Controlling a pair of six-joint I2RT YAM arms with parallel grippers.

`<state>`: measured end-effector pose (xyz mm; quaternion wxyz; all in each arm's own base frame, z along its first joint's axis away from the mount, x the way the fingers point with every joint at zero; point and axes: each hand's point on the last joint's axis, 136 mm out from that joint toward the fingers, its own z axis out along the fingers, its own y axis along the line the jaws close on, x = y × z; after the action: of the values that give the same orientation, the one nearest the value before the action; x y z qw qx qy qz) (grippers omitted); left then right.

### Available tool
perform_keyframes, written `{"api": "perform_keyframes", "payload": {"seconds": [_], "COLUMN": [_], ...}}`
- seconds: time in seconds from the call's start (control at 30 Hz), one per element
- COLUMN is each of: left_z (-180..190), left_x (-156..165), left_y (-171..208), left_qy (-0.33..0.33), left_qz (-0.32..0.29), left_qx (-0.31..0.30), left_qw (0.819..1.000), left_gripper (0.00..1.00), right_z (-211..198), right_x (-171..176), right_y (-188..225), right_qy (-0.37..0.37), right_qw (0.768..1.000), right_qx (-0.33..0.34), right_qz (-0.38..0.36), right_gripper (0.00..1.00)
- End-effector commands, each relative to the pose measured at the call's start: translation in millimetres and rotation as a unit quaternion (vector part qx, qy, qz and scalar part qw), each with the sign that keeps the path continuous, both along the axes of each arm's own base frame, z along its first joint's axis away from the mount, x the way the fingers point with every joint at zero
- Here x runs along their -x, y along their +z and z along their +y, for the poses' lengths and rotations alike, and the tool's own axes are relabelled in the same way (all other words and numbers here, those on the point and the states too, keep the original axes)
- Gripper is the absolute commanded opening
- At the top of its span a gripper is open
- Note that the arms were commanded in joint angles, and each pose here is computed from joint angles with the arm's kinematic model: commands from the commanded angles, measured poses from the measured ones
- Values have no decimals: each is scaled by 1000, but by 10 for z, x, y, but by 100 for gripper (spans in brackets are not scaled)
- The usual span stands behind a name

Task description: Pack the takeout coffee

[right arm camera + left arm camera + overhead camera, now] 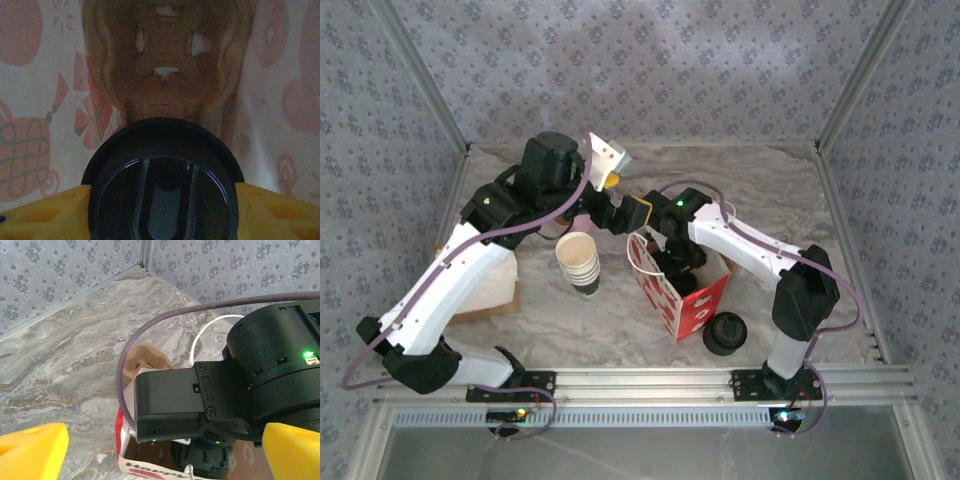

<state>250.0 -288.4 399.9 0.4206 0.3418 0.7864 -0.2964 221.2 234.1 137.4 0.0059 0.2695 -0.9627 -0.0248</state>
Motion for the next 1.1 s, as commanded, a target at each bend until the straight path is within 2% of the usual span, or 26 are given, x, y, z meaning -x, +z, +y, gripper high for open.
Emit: {"api": "perform_keyframes", "payload": {"seconds": [0.0, 1.07], "left_z": [24, 73], "left_x": [17, -11], "left_y": [127, 57], "left_qy": [3, 14], "left_qz": [-19, -14], "left_qx": [15, 16], "left_qw": [1000, 1000], "left_gripper": [100, 99], "right_z": [-70, -74], "right_x": [84, 55], "right_y": [-71, 77], "right_qy": [3, 13], "right_qw": [1000, 999], "right_qx": [9, -3], "right_qz": [20, -29], "right_gripper": [67, 67]}}
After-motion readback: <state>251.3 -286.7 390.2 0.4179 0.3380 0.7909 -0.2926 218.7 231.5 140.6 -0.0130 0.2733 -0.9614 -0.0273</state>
